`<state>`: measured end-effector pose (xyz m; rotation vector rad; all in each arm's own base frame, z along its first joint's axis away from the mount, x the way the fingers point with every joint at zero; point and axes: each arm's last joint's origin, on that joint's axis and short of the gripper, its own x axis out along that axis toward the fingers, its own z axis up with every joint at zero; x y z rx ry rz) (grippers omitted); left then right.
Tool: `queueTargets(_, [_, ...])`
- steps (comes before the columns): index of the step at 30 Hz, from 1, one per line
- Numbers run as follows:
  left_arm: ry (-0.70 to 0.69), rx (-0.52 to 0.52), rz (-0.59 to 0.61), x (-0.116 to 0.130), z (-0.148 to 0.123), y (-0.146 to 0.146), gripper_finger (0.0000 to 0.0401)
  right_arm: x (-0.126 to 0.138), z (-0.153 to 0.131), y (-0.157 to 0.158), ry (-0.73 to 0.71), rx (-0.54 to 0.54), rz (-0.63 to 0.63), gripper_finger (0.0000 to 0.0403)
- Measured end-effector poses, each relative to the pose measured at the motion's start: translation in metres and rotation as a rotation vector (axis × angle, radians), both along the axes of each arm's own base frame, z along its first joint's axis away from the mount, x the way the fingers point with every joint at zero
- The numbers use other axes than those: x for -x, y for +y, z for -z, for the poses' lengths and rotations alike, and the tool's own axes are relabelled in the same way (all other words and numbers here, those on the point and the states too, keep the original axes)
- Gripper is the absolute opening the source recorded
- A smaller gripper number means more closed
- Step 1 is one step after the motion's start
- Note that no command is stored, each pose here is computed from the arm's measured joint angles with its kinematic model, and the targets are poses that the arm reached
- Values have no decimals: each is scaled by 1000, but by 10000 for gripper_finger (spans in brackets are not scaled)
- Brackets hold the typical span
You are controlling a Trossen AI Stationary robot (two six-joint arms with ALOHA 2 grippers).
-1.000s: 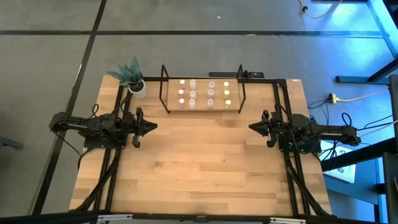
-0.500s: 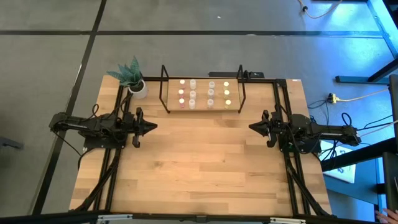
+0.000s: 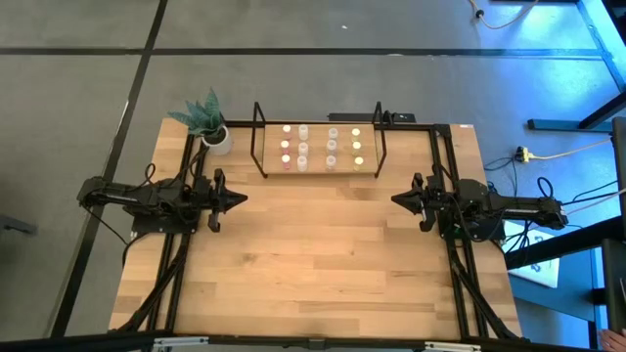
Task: Pick and place medicine bottles onto shelf by color
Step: Return to Home Position
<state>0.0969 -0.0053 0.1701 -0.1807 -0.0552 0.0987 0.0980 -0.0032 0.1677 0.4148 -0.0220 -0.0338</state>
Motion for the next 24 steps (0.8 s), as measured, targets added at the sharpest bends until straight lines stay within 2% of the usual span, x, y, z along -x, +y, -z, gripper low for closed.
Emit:
queueTargets(18, [0, 0, 0, 0, 0, 0, 34, 0, 0, 0, 0, 0, 0, 14])
queueTargets(24, [0, 0, 0, 0, 0, 0, 30, 0, 0, 0, 0, 1, 0, 14])
